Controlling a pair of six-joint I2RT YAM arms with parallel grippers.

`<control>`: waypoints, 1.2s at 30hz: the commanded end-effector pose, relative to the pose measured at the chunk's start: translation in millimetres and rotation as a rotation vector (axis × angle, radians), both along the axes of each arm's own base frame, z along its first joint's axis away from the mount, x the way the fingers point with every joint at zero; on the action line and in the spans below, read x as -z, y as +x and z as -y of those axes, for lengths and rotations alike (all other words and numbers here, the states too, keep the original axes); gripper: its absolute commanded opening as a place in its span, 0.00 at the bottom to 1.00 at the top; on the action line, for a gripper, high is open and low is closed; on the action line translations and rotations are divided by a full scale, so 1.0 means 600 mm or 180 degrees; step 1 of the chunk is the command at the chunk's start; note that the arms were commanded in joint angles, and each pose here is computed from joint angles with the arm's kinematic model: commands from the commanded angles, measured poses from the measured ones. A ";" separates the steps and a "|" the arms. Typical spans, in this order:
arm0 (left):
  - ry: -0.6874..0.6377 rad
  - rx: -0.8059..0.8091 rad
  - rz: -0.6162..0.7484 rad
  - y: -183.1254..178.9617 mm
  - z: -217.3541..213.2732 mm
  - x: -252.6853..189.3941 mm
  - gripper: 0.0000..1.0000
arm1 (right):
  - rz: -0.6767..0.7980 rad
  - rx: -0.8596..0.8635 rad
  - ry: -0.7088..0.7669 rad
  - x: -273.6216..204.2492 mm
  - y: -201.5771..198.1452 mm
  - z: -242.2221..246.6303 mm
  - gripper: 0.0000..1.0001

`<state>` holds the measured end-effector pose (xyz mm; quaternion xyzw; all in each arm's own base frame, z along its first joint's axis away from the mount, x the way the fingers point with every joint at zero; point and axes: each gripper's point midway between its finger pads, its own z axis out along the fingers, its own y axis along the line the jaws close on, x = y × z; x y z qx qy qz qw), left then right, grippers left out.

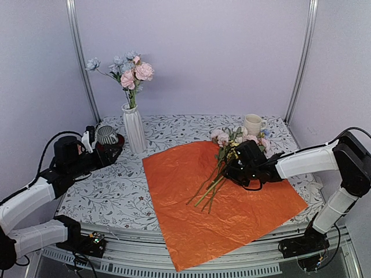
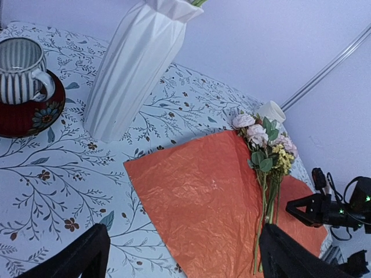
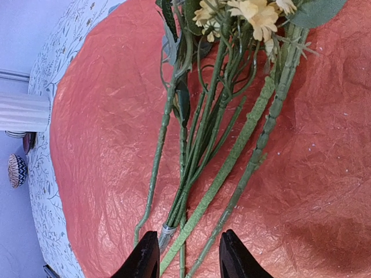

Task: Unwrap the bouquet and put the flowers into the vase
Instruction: Pick up the fake flower from the flattened wrapping paper.

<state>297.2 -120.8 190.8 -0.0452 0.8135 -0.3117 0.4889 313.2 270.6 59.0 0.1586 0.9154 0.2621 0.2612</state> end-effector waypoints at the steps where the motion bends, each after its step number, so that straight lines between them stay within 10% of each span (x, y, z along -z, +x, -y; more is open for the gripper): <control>1: 0.0016 0.0111 0.0116 0.001 0.007 -0.013 0.92 | -0.0018 0.0045 0.0081 0.007 0.004 -0.004 0.38; 26: 0.0073 0.0168 -0.0024 0.005 0.011 0.009 0.91 | -0.0269 0.0172 0.0070 0.065 0.004 -0.002 0.32; 36: 0.0070 0.0175 -0.0045 0.004 0.012 0.010 0.91 | -0.0253 0.0242 0.0140 0.057 0.003 0.006 0.05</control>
